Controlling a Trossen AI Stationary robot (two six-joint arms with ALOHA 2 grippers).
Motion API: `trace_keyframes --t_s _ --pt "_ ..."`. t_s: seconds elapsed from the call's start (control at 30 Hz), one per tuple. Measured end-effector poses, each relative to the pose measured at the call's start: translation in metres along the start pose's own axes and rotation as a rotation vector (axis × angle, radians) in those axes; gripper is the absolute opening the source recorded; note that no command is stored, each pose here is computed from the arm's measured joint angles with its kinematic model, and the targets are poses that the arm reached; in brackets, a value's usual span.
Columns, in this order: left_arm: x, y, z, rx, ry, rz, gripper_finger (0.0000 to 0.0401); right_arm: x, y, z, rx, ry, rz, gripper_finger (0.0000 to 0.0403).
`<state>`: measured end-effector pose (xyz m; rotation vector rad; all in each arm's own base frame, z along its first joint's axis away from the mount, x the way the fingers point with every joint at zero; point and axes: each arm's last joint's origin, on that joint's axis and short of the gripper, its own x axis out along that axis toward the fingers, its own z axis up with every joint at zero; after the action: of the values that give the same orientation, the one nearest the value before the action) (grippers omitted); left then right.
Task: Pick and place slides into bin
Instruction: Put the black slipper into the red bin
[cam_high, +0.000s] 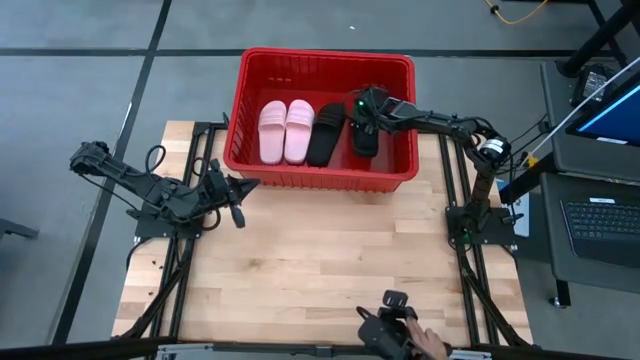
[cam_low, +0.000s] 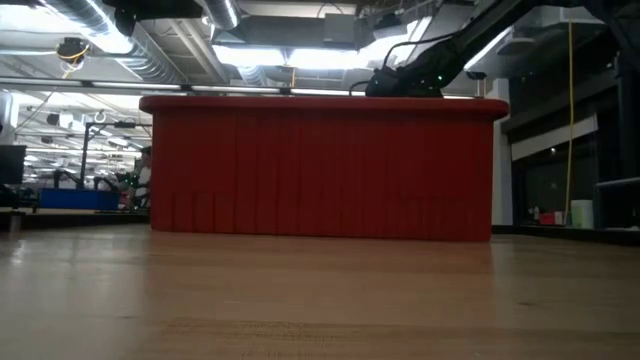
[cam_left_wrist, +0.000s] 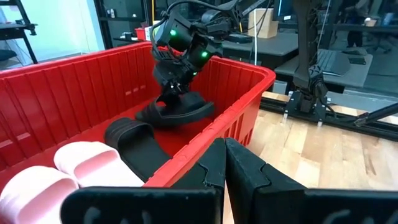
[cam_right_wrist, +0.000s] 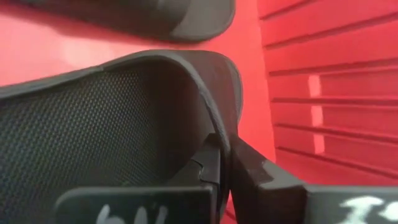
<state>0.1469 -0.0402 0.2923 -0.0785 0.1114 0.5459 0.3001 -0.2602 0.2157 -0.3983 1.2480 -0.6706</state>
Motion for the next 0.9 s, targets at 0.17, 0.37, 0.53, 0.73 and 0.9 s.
trace_keyframes --t_s 0.17,0.37,0.53,0.73,0.9 --pt "0.0 0.0 0.001 -0.01 -0.007 -0.002 0.0002 0.002 -0.004 -0.001 0.018 -0.006 -0.011 0.0016" --pt "0.0 0.0 0.002 -0.018 -0.013 -0.003 0.0002 0.01 0.001 -0.002 0.011 0.0 0.021 0.0016" --pt "0.0 -0.001 0.002 -0.022 -0.015 -0.004 0.0002 0.017 0.005 -0.002 0.004 0.009 0.034 0.0016" --pt "0.0 -0.001 0.002 -0.022 -0.015 -0.005 0.0002 0.019 0.006 -0.002 -0.001 0.014 0.039 0.0018" --pt "0.0 -0.001 0.002 -0.022 -0.015 -0.006 0.0002 0.019 0.009 -0.004 -0.007 0.003 0.1 0.0025"
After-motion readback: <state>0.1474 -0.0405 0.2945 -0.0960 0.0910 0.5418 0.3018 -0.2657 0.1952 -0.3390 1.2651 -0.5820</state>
